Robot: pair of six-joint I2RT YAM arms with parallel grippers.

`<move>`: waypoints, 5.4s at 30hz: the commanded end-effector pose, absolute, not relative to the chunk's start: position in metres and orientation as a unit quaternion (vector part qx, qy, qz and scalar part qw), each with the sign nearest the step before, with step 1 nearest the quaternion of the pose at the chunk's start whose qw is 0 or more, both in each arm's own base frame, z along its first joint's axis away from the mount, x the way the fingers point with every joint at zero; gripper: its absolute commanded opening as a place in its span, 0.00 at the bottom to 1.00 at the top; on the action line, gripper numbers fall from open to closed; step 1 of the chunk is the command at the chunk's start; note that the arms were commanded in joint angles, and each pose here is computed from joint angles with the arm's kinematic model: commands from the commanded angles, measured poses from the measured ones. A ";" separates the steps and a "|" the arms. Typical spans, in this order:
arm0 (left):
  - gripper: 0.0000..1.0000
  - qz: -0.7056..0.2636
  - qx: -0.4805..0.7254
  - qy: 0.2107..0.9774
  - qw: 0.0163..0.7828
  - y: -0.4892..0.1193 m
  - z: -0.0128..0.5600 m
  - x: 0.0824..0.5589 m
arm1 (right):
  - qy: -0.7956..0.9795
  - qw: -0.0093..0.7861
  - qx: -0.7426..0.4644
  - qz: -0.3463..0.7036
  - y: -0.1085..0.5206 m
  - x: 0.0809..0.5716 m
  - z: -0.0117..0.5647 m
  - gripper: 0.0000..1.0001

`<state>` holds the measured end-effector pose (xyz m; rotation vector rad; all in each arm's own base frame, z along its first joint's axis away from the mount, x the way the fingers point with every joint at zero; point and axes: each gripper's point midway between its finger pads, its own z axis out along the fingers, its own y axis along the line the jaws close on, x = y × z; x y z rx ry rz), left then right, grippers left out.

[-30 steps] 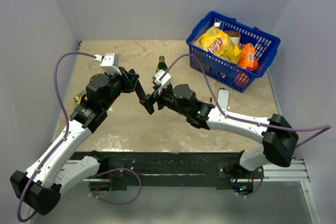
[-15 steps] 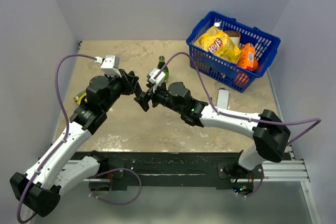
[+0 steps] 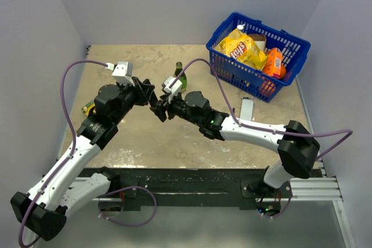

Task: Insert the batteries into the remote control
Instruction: Remove the battery cover from the remote control, then place the battery cover at the center of the board, then adjust the battery at the center of the board.

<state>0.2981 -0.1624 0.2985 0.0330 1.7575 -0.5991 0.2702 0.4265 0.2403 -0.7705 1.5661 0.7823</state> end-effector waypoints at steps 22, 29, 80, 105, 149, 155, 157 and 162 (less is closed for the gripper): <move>0.00 -0.228 -0.044 0.713 0.662 -0.125 0.338 0.316 | 0.716 0.471 -0.407 0.315 0.418 0.240 0.139 0.17; 0.00 -0.191 -0.084 0.692 0.691 -0.100 0.357 0.329 | 0.733 0.436 -0.420 0.309 0.401 0.224 0.107 0.18; 0.00 -0.135 -0.071 0.638 0.755 -0.062 0.366 0.272 | 0.916 0.269 -0.295 0.046 0.342 0.267 0.023 0.51; 0.00 -0.239 0.031 0.625 0.742 -0.113 0.371 0.258 | 0.876 0.462 -0.112 0.082 0.304 0.297 0.177 0.98; 0.00 -0.348 0.200 0.673 0.621 -0.196 0.316 0.259 | 0.908 0.408 0.072 -0.056 0.151 0.356 0.080 0.50; 0.00 -0.348 0.201 0.673 0.621 -0.196 0.316 0.258 | 0.909 0.399 0.090 -0.080 0.129 0.365 0.075 0.49; 0.00 -0.348 0.200 0.673 0.621 -0.196 0.315 0.258 | 0.910 0.394 0.098 -0.080 0.121 0.369 0.073 0.46; 0.00 -0.349 0.201 0.673 0.620 -0.197 0.315 0.257 | 0.916 0.381 0.109 -0.070 0.114 0.374 0.060 0.46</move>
